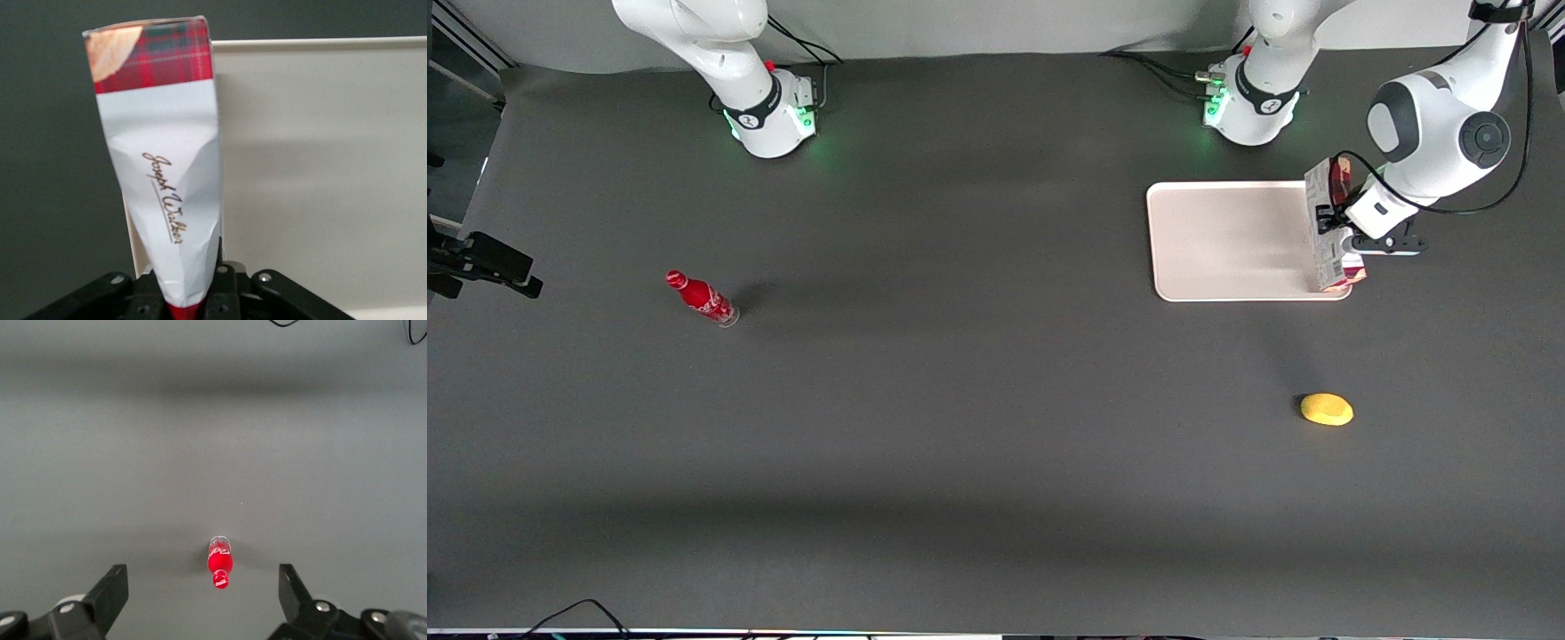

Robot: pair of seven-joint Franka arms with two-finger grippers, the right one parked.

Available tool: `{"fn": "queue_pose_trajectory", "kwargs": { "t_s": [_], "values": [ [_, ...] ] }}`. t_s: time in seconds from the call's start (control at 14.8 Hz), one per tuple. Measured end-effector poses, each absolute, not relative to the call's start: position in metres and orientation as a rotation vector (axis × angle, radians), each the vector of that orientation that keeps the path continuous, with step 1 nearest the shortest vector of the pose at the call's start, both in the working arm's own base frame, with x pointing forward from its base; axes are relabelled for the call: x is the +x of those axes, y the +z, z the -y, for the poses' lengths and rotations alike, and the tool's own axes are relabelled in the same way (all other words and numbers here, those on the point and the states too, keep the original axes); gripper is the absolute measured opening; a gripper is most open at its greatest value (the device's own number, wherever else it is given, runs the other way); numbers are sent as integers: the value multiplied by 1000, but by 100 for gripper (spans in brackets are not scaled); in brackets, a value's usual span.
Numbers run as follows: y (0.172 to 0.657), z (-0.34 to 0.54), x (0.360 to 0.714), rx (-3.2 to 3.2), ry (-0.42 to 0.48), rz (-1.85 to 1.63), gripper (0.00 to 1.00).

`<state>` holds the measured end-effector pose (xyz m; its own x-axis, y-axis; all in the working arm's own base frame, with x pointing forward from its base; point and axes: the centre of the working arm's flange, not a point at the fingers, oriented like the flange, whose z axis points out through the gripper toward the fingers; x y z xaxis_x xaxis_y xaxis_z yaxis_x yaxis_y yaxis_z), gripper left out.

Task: Place red cookie box on tray
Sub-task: 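Lower the cookie box onto the tray and open the left gripper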

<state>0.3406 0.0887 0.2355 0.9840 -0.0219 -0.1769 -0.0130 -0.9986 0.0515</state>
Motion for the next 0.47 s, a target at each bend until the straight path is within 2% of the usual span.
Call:
{"fn": "queue_pose_trajectory", "kwargs": {
  "t_s": [0.47],
  "values": [
    [211, -90, 335, 3051, -298, 7, 14]
  ]
}}
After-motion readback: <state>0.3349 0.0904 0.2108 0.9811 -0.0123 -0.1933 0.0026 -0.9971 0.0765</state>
